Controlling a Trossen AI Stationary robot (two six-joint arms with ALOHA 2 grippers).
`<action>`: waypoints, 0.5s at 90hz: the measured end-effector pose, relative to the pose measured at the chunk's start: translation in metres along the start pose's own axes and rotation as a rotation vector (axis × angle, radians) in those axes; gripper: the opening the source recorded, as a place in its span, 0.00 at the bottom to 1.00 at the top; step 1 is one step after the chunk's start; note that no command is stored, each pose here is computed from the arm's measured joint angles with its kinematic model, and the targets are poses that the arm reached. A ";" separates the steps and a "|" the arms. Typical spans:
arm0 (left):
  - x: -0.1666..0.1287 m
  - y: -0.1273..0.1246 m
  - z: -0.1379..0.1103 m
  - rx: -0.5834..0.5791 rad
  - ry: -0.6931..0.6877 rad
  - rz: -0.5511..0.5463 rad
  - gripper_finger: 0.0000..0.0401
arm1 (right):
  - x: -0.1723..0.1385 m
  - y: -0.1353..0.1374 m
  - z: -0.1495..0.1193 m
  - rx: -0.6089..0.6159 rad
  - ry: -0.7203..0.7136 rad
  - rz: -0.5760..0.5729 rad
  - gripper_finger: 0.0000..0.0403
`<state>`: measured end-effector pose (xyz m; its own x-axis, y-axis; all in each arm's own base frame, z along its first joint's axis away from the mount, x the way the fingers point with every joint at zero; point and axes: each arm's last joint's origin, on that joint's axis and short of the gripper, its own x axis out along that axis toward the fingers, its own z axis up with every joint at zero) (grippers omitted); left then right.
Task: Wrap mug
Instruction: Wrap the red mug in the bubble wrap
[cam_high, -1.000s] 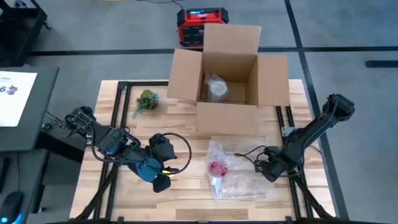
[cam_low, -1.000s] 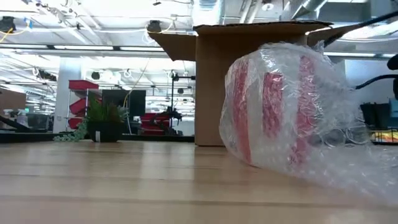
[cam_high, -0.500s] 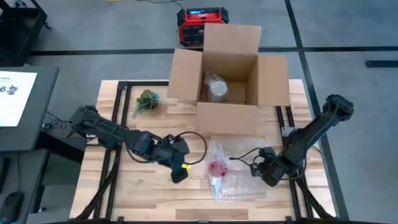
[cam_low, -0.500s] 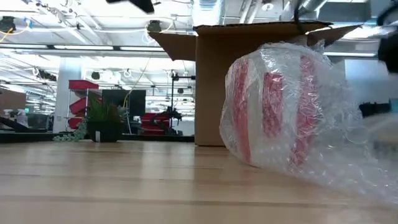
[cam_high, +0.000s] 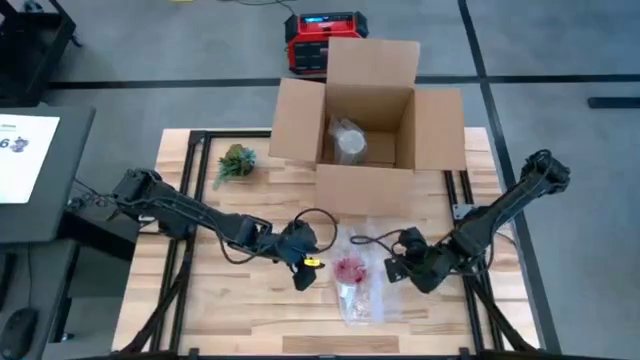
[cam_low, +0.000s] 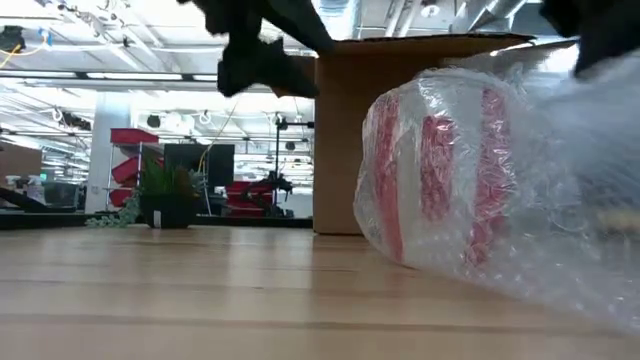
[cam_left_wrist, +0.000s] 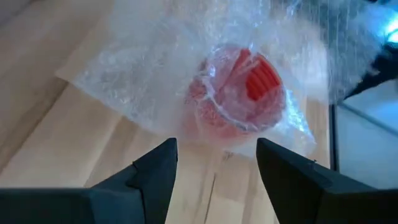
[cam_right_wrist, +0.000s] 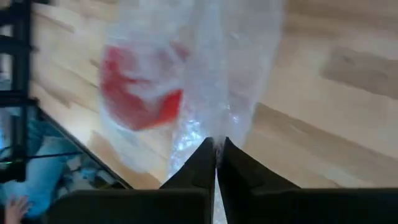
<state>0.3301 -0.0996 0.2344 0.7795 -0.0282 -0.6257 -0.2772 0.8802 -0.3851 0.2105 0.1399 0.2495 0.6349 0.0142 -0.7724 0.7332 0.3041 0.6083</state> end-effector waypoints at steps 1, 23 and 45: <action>0.001 0.001 -0.001 -0.004 -0.001 -0.003 0.50 | 0.000 0.001 0.001 -0.004 -0.001 0.009 0.00; 0.010 0.013 -0.018 -0.043 0.027 -0.079 0.50 | 0.005 0.026 0.020 -0.066 -0.042 0.214 0.00; 0.036 0.014 -0.027 -0.048 0.009 -0.086 0.50 | 0.003 0.043 0.032 -0.081 -0.082 0.362 0.00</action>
<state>0.3391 -0.1016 0.1881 0.7968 -0.1066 -0.5948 -0.2365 0.8508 -0.4692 0.2515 0.1224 0.2789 0.8689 0.0596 -0.4915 0.4386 0.3680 0.8199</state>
